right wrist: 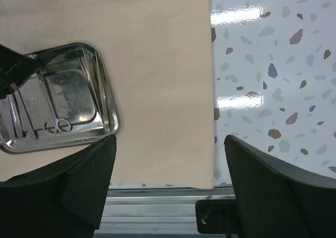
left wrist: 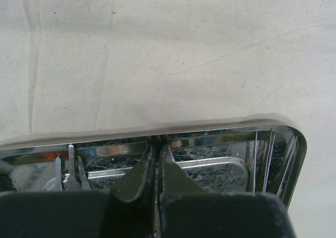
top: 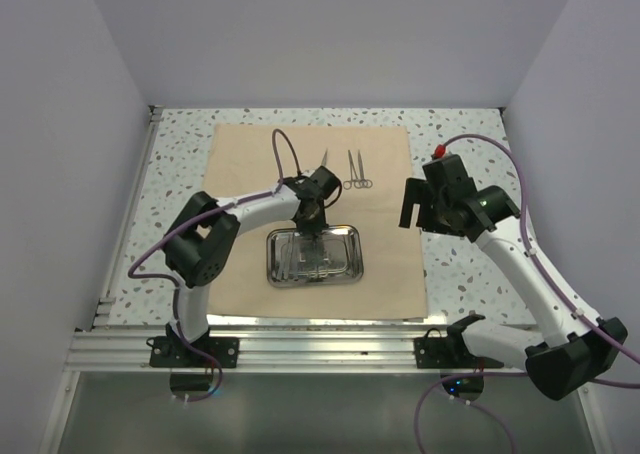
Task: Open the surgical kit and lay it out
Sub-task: Pick up the medical item from the container, then place the medical item in the surgical kit.
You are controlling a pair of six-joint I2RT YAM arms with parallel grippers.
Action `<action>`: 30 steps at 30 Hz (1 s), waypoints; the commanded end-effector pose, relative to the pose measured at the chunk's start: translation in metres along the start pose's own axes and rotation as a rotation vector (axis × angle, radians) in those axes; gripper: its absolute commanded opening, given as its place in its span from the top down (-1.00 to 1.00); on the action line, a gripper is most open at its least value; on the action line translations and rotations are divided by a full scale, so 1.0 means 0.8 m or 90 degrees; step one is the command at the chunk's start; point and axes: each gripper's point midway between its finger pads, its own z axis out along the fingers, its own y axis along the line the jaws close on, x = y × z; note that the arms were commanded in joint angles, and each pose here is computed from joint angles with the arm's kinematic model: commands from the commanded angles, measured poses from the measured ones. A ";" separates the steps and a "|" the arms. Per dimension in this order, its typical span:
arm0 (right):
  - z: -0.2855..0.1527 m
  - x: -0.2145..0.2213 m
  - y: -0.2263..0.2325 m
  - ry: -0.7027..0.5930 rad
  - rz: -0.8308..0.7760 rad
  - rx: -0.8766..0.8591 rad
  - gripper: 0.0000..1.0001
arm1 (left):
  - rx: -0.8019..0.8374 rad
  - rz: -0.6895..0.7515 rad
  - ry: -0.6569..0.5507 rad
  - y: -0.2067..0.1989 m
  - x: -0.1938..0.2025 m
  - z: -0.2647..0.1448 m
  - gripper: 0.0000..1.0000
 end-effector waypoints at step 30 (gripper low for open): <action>-0.024 -0.022 -0.023 -0.046 0.008 0.060 -0.71 | 0.231 -0.042 -0.338 -0.188 -0.301 -0.023 1.00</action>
